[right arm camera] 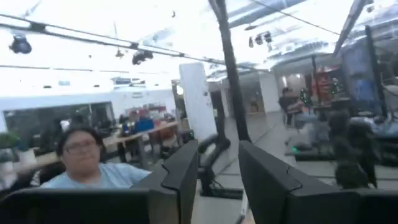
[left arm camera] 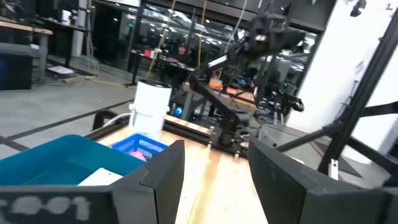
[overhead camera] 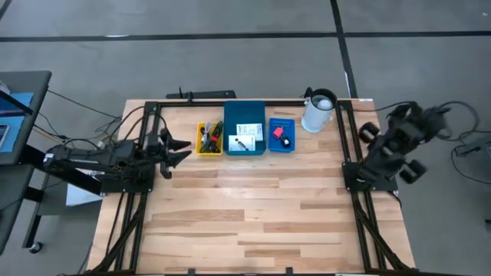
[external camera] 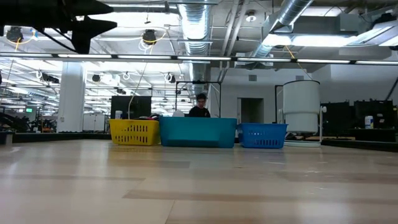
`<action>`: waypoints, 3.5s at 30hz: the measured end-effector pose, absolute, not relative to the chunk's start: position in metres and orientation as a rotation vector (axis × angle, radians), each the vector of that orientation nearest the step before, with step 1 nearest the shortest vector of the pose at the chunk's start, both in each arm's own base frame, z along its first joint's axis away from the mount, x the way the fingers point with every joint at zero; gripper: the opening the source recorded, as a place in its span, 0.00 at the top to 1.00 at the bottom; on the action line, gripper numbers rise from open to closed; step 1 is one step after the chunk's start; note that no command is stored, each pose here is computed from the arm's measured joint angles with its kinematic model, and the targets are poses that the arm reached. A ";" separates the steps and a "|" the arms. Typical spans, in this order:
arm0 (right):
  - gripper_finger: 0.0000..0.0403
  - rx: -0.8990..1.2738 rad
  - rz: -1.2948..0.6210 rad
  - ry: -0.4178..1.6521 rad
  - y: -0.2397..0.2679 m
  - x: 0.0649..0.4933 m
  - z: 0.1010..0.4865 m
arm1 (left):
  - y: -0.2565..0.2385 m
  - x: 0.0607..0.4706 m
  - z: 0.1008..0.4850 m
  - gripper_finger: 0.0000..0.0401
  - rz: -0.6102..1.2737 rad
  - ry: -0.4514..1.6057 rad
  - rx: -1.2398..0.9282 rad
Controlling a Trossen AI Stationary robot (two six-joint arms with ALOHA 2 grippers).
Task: Pick and place items into bin
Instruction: Return to Home Position
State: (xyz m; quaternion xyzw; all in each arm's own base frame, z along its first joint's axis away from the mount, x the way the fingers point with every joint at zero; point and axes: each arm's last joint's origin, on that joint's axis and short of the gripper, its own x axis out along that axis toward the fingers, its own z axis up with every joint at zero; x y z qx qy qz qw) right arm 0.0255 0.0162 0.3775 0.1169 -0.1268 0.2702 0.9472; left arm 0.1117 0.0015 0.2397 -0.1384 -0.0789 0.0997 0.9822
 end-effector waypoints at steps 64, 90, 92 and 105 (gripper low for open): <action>0.72 0.073 0.381 -0.072 0.056 0.086 0.175 | -0.013 0.093 0.167 0.59 0.116 0.597 -0.051; 0.72 0.070 0.381 -0.066 0.056 0.086 0.174 | -0.008 0.070 0.176 0.59 0.080 0.421 -0.115; 0.72 0.070 0.381 -0.066 0.056 0.086 0.174 | -0.008 0.070 0.176 0.59 0.080 0.421 -0.115; 0.72 0.070 0.381 -0.065 0.056 0.086 0.174 | -0.008 0.070 0.176 0.59 0.080 0.421 -0.115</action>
